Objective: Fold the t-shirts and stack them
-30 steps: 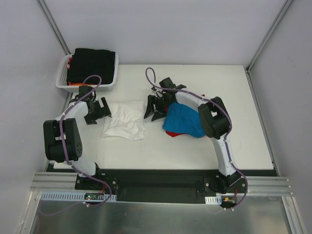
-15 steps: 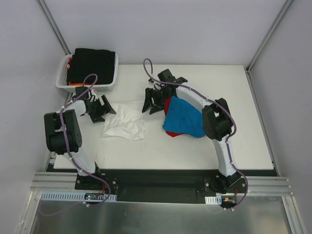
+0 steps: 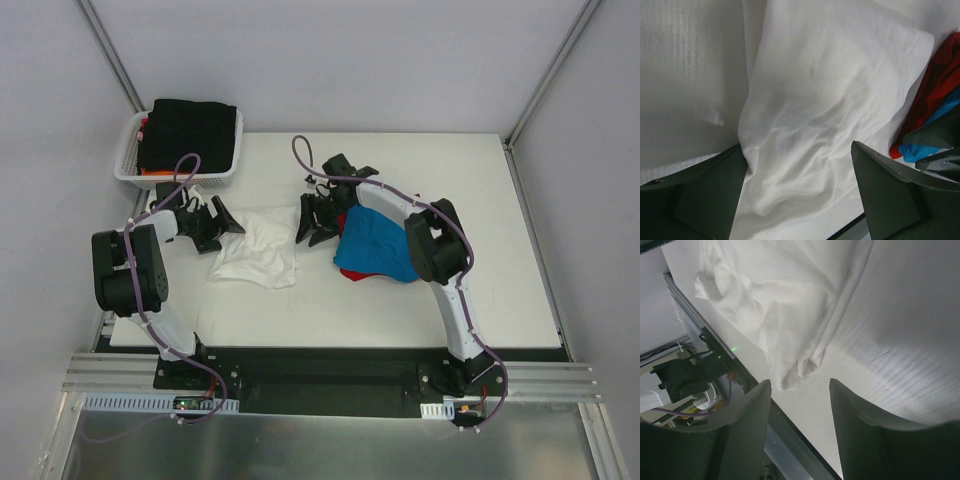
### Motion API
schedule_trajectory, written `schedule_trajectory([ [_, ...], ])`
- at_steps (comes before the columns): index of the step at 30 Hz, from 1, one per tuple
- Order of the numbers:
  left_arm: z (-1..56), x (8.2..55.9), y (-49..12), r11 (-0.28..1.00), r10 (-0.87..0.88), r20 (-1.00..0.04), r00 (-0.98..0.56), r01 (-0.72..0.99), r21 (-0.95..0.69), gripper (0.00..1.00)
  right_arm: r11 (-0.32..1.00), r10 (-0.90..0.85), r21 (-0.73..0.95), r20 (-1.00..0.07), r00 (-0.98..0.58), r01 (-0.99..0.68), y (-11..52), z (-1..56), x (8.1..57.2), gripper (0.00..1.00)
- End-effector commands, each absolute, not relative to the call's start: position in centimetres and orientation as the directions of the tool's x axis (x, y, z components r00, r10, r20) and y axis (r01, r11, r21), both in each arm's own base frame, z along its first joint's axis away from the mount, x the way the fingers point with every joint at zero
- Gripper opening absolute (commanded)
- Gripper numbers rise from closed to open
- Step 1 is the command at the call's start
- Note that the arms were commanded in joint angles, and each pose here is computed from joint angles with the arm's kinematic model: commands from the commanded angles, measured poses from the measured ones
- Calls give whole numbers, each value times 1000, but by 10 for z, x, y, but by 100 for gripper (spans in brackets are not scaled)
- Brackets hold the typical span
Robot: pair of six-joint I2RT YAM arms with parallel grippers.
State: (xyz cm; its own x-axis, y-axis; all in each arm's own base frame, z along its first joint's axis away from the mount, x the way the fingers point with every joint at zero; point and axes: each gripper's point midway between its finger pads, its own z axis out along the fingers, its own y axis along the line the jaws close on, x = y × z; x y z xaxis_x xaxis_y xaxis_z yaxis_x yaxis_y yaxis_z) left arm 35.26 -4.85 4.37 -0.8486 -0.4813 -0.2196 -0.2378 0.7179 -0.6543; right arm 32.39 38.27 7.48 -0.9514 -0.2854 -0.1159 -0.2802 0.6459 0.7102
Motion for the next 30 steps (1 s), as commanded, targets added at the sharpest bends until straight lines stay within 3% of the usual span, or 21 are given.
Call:
schedule_trajectory([
  [1,29,332,-55,695,-500,-126,-857,-310,-649,84,616,-276,742,-111,-955,-264,385,69,327,59],
  [3,30,330,-56,689,-506,-119,-854,-316,-653,85,615,-263,751,-93,-960,-241,387,61,329,64],
  [17,31,335,-59,675,-510,-105,-854,-322,-664,82,562,-185,805,-98,-978,-188,412,40,353,64],
  [18,29,335,-59,676,-508,-102,-855,-323,-662,69,558,-184,808,-105,-977,-191,414,40,355,63],
  [24,18,338,-71,678,-487,-72,-870,-325,-659,35,555,-193,810,-95,-977,-188,424,41,348,59],
  [25,19,342,-73,681,-483,-82,-872,-315,-661,23,555,-196,810,-94,-976,-190,426,41,345,53],
  [30,19,348,-83,685,-468,-83,-880,-302,-663,4,545,-206,816,-91,-974,-192,434,44,338,35],
])
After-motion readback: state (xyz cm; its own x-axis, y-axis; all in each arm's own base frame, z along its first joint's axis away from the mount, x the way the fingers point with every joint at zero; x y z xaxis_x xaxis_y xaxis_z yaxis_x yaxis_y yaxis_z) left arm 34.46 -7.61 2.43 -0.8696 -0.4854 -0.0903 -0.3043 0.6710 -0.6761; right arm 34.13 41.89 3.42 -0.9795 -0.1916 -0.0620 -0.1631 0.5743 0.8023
